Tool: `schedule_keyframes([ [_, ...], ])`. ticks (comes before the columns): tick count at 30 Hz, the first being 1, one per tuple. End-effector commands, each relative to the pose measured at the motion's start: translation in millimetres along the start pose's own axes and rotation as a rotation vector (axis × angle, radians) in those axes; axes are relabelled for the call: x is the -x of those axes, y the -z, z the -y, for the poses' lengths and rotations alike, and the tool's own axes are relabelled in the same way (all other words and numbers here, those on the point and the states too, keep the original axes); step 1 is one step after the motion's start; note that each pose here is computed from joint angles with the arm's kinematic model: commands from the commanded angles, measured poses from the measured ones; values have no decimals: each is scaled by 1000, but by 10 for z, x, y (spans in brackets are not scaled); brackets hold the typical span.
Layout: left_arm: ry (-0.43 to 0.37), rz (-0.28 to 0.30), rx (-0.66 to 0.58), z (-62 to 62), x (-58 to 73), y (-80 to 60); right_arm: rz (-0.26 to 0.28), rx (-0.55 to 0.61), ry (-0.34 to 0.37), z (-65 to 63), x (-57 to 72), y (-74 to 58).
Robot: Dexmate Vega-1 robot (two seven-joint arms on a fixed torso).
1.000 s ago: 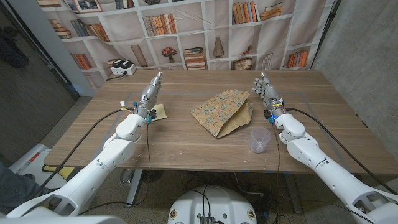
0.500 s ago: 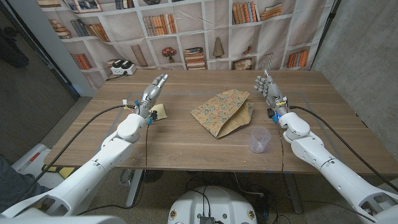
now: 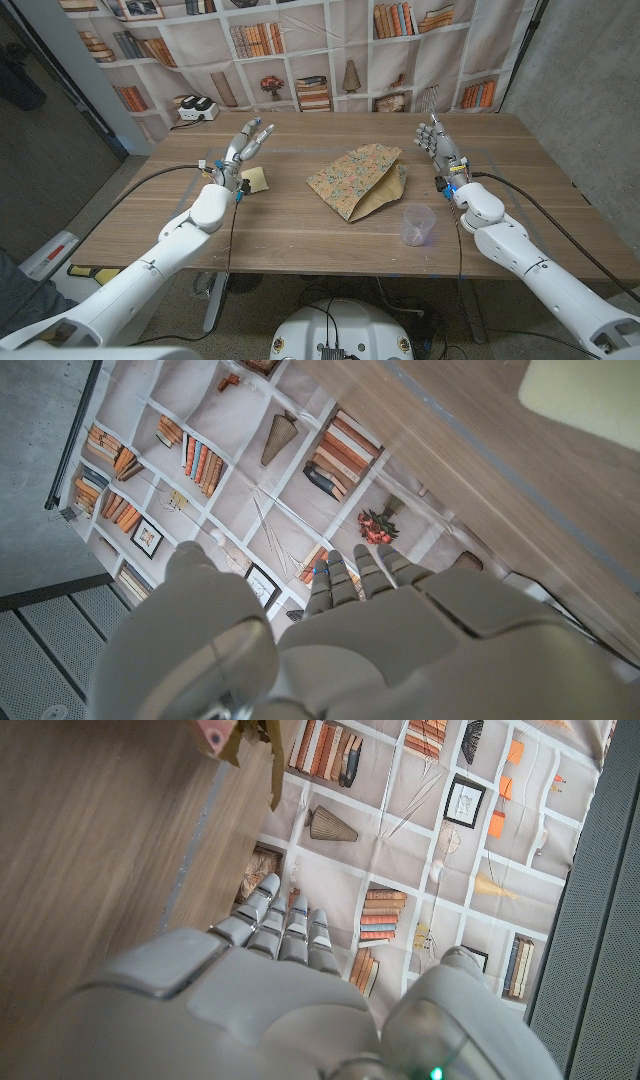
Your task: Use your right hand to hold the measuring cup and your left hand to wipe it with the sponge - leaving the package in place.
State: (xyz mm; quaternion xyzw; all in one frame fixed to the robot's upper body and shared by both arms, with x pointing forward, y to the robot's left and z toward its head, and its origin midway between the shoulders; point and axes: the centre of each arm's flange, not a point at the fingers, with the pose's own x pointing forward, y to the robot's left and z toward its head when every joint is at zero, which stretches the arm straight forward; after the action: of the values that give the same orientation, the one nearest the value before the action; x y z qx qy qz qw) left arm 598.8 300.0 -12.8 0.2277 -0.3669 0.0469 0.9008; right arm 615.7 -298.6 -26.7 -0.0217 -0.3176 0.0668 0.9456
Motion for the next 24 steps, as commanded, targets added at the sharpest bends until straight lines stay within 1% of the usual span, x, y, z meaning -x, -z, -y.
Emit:
schedule_keyframes([
  [1,-72,1,-130,-182,68,-37,4,9,12,-15,67,-37],
  [7,-90,-15,-201,-275,82,-41,3,8,10,-54,70,-39],
  [10,-108,-27,-242,-317,92,-35,-1,4,18,-75,70,-29],
  [13,-144,-38,-306,-347,102,-34,-3,5,20,-97,71,-21],
  [18,-171,-65,-376,-371,104,-33,-2,4,22,-131,73,-18],
  [24,-187,-96,-449,-359,94,-30,8,-7,23,-158,80,-27],
])
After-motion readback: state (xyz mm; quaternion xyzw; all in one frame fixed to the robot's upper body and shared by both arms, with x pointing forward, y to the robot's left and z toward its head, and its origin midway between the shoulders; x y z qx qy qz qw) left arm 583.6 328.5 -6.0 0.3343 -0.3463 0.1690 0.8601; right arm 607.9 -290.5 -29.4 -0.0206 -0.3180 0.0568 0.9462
